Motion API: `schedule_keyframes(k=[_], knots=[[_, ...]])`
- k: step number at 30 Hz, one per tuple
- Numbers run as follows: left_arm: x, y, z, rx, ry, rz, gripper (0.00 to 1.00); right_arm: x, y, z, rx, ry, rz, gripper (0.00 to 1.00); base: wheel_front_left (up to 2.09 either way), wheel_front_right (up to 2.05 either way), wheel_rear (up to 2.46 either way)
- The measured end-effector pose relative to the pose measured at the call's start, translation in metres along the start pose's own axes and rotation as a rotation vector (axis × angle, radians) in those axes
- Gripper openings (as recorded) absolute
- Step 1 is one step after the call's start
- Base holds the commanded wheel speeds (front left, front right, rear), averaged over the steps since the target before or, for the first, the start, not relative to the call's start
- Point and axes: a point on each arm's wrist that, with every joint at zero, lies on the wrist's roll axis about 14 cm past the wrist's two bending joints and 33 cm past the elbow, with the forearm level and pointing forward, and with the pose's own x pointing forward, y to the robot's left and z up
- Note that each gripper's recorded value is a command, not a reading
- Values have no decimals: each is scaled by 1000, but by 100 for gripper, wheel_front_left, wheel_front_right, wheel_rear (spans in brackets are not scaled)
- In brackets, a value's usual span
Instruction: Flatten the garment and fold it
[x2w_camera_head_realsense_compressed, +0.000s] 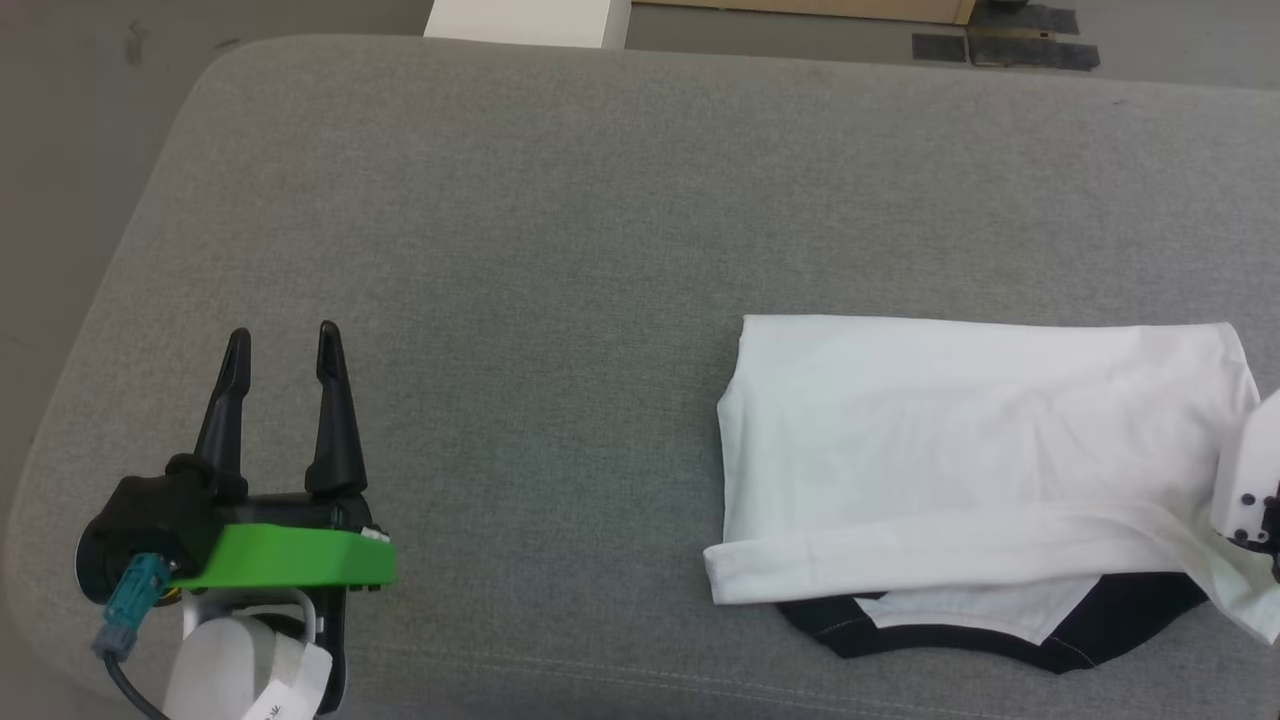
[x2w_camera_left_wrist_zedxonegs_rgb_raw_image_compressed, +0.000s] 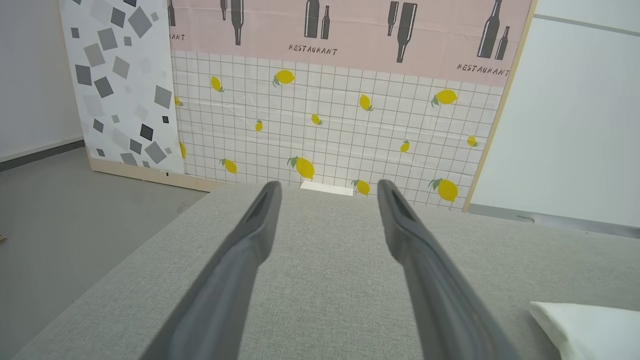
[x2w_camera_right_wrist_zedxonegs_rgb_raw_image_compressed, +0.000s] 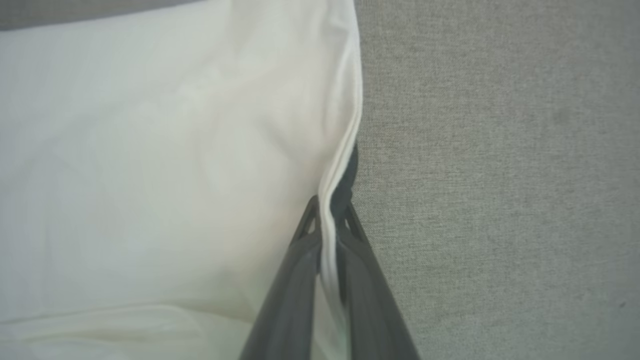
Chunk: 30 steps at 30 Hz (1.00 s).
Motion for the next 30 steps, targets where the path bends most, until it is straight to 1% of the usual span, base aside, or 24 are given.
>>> schedule_keyframes(k=[3, 8, 14, 17, 21, 24, 27, 30], knots=[[-1, -3, 2, -6, -5, -10, 100, -8, 6, 4, -70, -10, 0, 0, 0, 0, 0], [-6, -5, 5, -10, -8, -15, 100, -35, 32, 23, -187, -68, 58, 0, 0, 0, 0], [-6, -9, 10, -13, -22, -26, 100, -70, 87, 28, -302, -104, 222, 0, 0, 0, 0], [-6, -10, 10, -12, -22, -28, 100, -78, 113, 23, -349, -97, 291, 0, 0, 0, 0], [-6, -10, 8, -12, -17, -28, 100, -78, 152, 8, -390, -68, 389, 0, 0, 0, 0], [-7, -8, 6, -9, -9, -22, 100, -76, 185, 2, -396, -68, 465, 0, 0, 0, 0], [-9, -6, 2, -7, 2, -16, 100, -75, 216, 3, -380, -82, 537, 0, 0, 0, 0], [-11, -3, 0, -2, 12, -8, 100, -71, 240, 0, -370, -79, 583, 0, 0, 0, 0]])
